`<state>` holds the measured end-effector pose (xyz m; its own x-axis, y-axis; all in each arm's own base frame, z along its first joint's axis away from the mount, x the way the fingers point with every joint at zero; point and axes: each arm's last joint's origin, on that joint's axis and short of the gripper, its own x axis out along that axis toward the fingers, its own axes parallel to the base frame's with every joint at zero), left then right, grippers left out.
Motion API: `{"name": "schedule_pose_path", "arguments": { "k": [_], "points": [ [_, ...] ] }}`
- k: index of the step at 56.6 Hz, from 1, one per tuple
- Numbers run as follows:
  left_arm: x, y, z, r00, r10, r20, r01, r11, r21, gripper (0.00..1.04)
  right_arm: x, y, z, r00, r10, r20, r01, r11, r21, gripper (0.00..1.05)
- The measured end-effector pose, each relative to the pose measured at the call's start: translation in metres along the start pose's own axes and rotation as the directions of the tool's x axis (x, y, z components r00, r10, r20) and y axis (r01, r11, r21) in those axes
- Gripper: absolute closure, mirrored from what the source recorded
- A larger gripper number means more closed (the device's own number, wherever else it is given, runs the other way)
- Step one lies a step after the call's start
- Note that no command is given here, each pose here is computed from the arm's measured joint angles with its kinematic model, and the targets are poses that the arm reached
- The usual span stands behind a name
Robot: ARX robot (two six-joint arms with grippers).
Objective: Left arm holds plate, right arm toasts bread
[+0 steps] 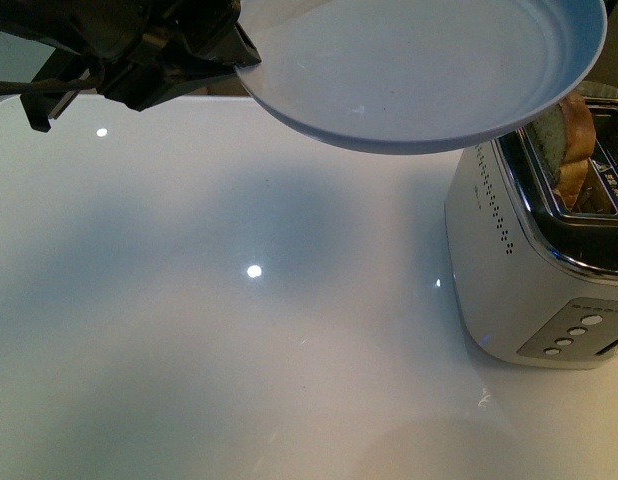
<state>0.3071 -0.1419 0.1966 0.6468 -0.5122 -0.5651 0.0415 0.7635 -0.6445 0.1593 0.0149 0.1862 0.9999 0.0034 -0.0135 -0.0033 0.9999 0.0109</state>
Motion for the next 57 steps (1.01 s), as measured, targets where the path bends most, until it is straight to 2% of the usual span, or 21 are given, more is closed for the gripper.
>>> {"name": "schedule_pose_path", "arguments": {
  "k": [10,13,25,57],
  "points": [
    [0.0,0.0,0.0,1.0,0.0,0.001,0.0,1.0,0.0,1.01,-0.011,-0.01,-0.006,1.0,0.025,0.002,-0.025,1.0,-0.005,1.03],
    [0.0,0.0,0.0,1.0,0.0,0.0,0.0,1.0,0.0,1.01,-0.016,-0.014,-0.008,1.0,-0.005,0.003,0.005,1.0,-0.006,1.03],
    [0.0,0.0,0.0,1.0,0.0,0.001,0.0,1.0,0.0,1.01,-0.027,-0.015,-0.016,1.0,-0.002,0.018,0.003,1.0,-0.006,1.03],
    [0.0,0.0,0.0,1.0,0.0,0.0,0.0,1.0,0.0,1.01,-0.044,-0.014,-0.014,1.0,0.0,0.032,0.0,1.0,-0.007,1.03]
  ]
}}
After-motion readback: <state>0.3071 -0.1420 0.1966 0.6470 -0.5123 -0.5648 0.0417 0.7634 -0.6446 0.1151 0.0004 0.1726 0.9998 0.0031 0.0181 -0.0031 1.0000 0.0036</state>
